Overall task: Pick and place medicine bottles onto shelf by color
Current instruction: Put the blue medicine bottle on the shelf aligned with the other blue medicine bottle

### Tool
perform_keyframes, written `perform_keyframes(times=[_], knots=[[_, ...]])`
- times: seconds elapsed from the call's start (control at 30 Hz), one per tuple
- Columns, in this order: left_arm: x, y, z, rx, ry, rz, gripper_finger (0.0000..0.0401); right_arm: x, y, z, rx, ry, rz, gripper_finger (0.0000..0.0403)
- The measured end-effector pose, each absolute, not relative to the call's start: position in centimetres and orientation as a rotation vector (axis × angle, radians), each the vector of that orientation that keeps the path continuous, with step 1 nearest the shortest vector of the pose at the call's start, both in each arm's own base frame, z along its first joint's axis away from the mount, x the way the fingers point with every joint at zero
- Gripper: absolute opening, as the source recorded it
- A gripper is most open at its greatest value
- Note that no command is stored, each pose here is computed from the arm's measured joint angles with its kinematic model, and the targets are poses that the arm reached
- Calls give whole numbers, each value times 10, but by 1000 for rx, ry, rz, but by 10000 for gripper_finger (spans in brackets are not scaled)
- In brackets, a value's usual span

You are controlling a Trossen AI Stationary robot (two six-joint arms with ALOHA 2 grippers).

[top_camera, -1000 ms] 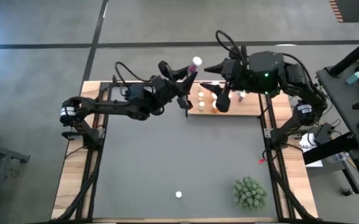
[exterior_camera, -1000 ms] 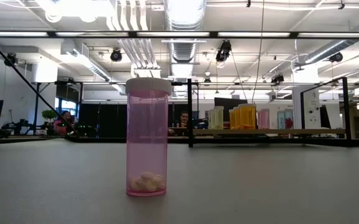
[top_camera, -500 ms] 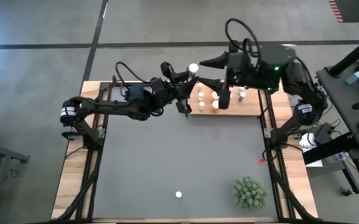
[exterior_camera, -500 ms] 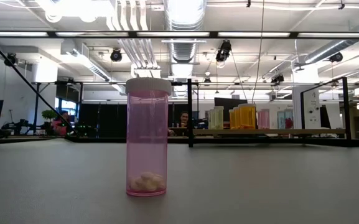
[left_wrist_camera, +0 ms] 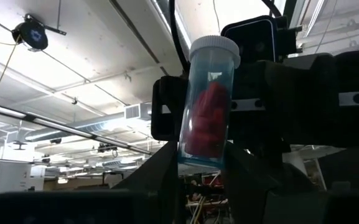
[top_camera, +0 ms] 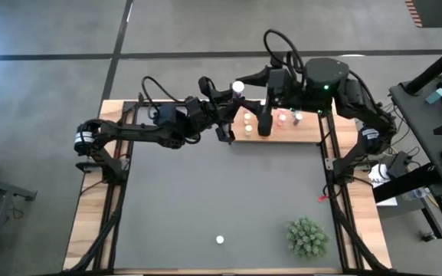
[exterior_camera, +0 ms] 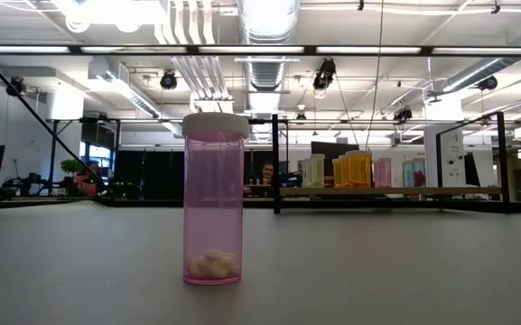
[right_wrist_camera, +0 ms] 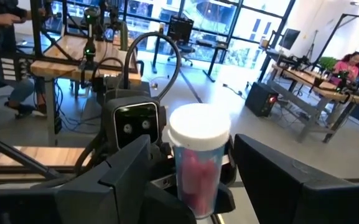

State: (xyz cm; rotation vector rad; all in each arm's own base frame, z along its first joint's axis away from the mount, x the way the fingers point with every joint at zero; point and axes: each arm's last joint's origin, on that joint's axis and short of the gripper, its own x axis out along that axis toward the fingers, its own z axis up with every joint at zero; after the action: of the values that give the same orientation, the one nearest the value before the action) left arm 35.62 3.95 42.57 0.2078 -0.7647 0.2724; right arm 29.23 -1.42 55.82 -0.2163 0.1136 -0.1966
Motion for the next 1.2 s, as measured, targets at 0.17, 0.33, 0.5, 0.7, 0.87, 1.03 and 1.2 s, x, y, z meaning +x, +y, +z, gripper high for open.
perform_keyframes(times=[0.17,0.33,0.5,0.7,0.87,1.03,1.2], knots=[[356,40,424,207,-760,272,93,292,-14,558,-216,113,-197,212],[357,39,424,207,-758,271,93,291,-14,559,-216,111,-197,183],[357,39,424,207,-758,271,93,291,-14,558,-208,117,-198,148],[357,39,424,206,-758,271,93,291,-14,558,-201,125,-206,113],[357,39,424,203,-757,270,93,291,-15,557,-201,127,-206,96],[357,38,423,202,-748,267,96,290,-15,556,-200,138,-206,96],[359,38,421,201,-729,269,130,286,-16,556,-193,162,-271,98]])
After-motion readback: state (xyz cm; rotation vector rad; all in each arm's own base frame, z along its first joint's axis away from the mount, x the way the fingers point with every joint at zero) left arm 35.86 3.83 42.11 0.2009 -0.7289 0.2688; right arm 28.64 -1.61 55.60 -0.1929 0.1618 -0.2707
